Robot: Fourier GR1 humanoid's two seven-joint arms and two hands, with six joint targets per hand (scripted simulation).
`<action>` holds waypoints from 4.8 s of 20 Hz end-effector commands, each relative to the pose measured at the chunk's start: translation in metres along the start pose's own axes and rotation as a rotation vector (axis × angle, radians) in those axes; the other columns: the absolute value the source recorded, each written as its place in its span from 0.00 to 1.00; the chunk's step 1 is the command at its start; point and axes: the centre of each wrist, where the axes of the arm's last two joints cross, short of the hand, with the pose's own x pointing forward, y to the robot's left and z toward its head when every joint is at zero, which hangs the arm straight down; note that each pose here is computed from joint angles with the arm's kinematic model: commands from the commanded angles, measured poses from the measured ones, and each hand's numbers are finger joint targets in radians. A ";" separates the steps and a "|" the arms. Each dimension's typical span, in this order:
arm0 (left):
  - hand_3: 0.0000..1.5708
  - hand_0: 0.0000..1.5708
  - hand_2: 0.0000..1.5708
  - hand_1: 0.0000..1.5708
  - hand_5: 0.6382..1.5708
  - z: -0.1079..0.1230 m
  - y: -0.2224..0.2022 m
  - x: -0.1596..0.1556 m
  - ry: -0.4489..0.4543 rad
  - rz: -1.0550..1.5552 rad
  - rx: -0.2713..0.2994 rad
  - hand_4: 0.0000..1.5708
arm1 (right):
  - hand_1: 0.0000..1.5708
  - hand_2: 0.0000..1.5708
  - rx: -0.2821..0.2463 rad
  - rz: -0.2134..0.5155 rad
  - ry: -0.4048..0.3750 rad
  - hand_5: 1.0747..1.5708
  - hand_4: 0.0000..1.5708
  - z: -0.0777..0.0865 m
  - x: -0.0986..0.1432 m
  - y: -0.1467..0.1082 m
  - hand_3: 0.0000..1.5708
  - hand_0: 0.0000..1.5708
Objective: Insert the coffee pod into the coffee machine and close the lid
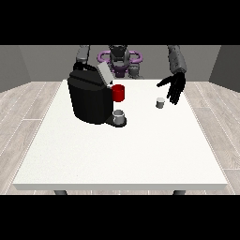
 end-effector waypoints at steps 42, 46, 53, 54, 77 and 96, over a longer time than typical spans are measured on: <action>0.86 0.92 0.91 0.92 1.00 -0.071 -0.042 0.019 -0.073 -0.304 -0.144 0.34 | 0.00 0.00 0.002 0.125 0.174 1.00 0.00 -0.022 -0.024 0.001 0.00 0.00; 0.84 0.88 0.88 0.88 1.00 -0.087 -0.044 0.060 -0.100 -0.330 -0.262 0.31 | 0.00 0.00 -0.017 0.101 0.285 1.00 0.00 0.002 -0.080 -0.028 0.00 0.00; 0.86 0.85 0.87 0.85 1.00 -0.107 -0.020 0.114 -0.143 -0.328 -0.281 0.36 | 0.00 0.00 -0.010 0.052 0.253 1.00 0.00 -0.007 -0.067 0.006 0.00 0.00; 0.86 0.85 0.87 0.85 1.00 -0.112 -0.027 0.123 -0.108 -0.338 -0.257 0.36 | 0.00 0.00 0.011 0.078 0.242 1.00 0.00 -0.005 -0.068 0.003 0.00 0.00; 0.78 0.78 0.82 0.78 1.00 -0.130 0.045 0.257 -0.219 -0.286 -0.046 0.30 | 0.00 0.00 -0.059 0.027 0.031 1.00 0.00 -0.062 -0.013 -0.026 0.00 0.00; 0.77 0.76 0.79 0.76 1.00 -0.135 0.046 0.254 -0.213 -0.318 -0.044 0.28 | 0.00 0.00 -0.067 0.042 -0.006 1.00 0.11 -0.071 0.005 -0.014 0.00 0.00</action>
